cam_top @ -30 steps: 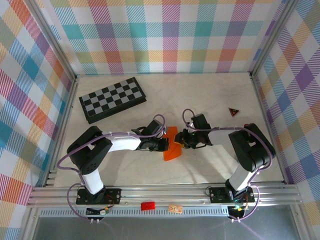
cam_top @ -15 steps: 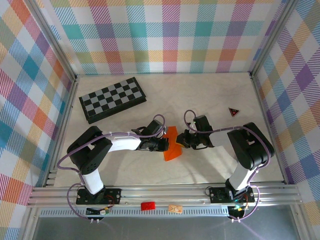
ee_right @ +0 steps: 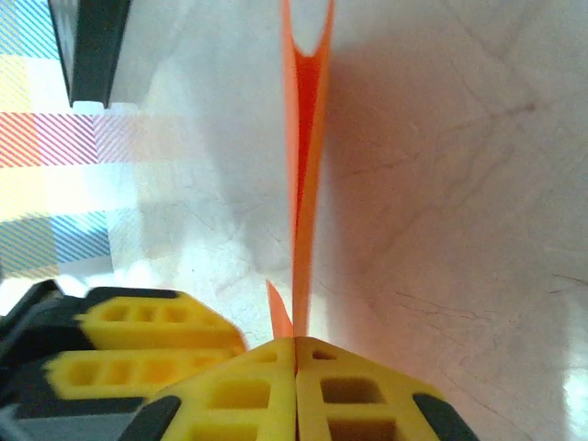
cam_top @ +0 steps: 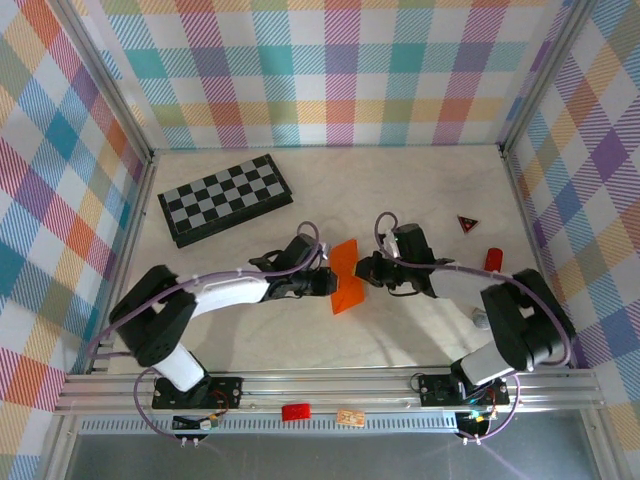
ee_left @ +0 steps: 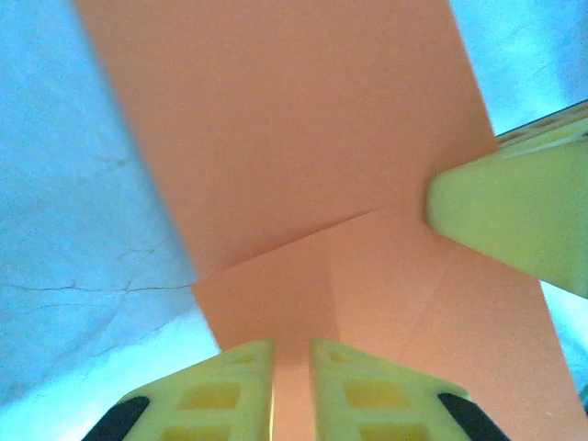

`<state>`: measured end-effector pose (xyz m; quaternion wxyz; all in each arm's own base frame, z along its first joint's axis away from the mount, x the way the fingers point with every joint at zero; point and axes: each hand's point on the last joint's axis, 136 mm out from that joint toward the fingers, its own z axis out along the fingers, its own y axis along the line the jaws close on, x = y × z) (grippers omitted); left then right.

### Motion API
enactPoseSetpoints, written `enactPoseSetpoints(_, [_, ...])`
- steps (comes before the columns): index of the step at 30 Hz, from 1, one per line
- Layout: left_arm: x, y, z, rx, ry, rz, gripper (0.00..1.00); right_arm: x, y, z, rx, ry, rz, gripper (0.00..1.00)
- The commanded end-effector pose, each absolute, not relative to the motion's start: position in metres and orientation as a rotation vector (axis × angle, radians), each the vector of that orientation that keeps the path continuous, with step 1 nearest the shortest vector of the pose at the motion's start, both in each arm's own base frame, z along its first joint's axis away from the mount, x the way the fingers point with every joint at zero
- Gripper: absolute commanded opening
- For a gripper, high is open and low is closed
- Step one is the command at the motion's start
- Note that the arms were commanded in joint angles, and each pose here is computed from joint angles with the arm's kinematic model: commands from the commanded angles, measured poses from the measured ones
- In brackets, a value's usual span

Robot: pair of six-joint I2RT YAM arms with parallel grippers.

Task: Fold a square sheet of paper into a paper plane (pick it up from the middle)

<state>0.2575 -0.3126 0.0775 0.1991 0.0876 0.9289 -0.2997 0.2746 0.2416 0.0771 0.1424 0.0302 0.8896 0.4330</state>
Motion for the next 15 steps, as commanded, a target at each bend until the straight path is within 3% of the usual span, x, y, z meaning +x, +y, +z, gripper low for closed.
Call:
enactPoseSetpoints(1, [0.263,-0.296,0.101,0.186,2.5,-0.77,0.22,0.272,0.224,0.081,-0.013,2.563,1.015,0.09])
enactPoseSetpoints(5, [0.27,-0.271,0.116,0.08,2.421,-0.716,0.28,0.272,0.212,0.095,-0.146,2.524,0.747,0.08])
enactPoseSetpoints(15, [0.277,-0.216,0.119,-0.174,2.311,-0.643,0.71,0.281,0.153,0.126,-0.256,2.426,-0.085,0.08])
